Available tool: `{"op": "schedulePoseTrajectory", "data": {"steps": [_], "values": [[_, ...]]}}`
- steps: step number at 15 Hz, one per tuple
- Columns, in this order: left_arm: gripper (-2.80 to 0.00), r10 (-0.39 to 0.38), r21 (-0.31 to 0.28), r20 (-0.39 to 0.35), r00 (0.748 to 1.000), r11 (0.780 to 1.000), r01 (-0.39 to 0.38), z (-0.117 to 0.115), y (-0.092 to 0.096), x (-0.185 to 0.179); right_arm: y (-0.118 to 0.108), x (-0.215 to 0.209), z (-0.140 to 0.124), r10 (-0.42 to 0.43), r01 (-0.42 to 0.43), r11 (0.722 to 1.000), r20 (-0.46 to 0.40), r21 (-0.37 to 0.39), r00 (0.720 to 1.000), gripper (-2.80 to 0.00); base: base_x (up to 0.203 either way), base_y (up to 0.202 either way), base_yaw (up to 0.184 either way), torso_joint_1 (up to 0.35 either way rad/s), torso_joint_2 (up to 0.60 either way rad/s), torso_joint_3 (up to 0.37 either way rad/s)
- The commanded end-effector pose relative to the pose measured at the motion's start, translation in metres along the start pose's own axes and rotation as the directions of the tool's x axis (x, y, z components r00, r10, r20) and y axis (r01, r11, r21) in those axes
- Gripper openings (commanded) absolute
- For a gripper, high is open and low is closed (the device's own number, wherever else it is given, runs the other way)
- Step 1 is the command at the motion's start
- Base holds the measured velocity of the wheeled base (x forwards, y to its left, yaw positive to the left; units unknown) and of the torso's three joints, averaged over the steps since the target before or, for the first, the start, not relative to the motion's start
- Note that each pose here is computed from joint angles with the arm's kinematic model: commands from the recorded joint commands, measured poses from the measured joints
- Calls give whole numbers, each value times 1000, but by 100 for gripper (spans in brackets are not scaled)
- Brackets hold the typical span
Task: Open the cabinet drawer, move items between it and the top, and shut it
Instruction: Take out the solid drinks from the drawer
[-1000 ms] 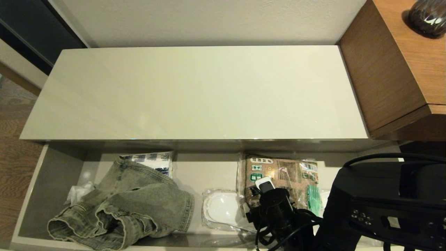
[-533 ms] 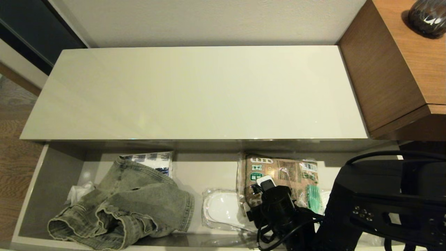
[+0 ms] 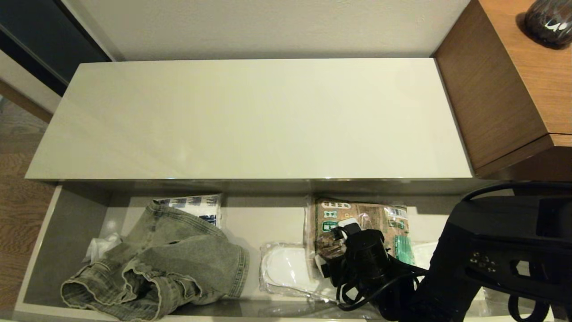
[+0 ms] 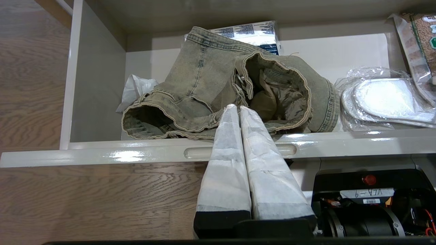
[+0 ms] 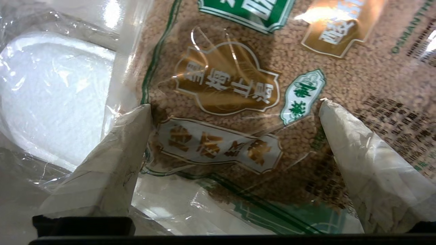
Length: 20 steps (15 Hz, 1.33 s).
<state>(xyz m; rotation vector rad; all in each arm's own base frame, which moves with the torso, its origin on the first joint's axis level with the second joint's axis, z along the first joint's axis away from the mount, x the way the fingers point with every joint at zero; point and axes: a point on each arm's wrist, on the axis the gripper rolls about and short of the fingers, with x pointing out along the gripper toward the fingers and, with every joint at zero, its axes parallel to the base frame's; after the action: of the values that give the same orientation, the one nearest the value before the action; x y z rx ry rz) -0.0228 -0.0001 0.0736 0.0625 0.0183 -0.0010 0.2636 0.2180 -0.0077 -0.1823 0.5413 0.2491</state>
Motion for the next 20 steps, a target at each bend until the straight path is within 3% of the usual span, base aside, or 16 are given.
{"op": "schedulePoseTrajectory", "data": {"steps": [1, 20], "values": [[-280, 0, 0, -2, 1000, 1000, 0, 0, 0, 0, 0, -2, 3, 4, -4, 1000, 15, 16, 1000, 0, 0, 0, 0, 0, 0, 0], [-280, 0, 0, -2, 1000, 1000, 0, 0, 0, 0, -4, -3, 2, -1, 1, 999, 7, 46, 1000, 0, 0, 0, 0, 0, 0, 0]]}}
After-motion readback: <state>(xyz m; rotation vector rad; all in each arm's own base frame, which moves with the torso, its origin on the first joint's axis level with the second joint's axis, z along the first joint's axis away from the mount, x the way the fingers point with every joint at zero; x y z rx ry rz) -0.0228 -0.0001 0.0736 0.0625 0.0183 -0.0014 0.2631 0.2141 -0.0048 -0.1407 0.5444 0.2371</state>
